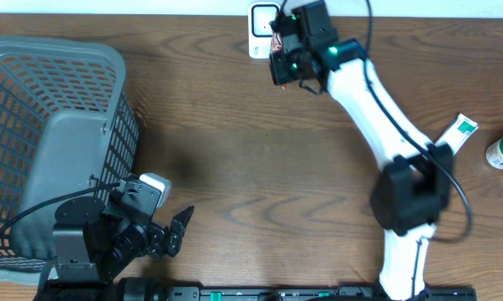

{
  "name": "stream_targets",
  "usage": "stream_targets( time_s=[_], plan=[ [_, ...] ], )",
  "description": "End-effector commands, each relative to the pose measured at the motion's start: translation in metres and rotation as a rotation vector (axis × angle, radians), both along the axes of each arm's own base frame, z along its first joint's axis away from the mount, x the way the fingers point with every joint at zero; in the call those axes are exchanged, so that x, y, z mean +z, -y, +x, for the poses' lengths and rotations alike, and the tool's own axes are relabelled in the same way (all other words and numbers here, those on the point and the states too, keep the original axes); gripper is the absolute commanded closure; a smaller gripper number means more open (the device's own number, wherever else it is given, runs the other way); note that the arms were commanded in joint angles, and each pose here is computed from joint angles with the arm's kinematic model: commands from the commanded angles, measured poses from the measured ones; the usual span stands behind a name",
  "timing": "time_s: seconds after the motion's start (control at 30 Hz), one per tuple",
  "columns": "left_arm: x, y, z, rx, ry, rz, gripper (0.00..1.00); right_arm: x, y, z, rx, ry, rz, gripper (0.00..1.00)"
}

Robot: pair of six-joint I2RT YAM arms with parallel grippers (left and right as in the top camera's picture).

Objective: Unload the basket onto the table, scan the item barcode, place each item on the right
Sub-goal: 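Hold chocolate bar in front of the scanner window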

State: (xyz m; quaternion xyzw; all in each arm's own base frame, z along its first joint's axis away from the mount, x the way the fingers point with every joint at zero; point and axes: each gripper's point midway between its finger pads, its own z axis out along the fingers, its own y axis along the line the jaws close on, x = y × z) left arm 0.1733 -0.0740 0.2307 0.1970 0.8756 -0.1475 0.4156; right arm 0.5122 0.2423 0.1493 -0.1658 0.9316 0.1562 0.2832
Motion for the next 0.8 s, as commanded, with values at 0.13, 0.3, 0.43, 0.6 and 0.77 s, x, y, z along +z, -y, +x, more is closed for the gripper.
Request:
stream_targets(
  time_s=[0.13,0.3,0.43,0.6,0.77],
  plan=[
    [0.0,0.002,-0.001,-0.019,0.007,0.003,0.13,-0.032,0.007,0.067,-0.094,0.077,-0.117,0.99],
    [0.0,0.002,-0.001,-0.019,0.007,0.003,0.13,-0.065,0.003,0.085,-0.105,0.079,-0.135,0.99],
    [0.001,0.002,-0.001,-0.019,0.007,0.003,0.13,-0.077,0.01,0.097,-0.157,0.124,-0.197,0.99],
    [0.001,0.002,-0.001,-0.019,0.007,0.003,0.13,-0.071,0.008,0.09,-0.124,0.118,-0.235,0.99],
    [0.0,0.002,-0.001,-0.019,0.007,0.003,0.13,-0.047,0.015,0.07,-0.11,0.04,-0.247,0.99]
  ],
)
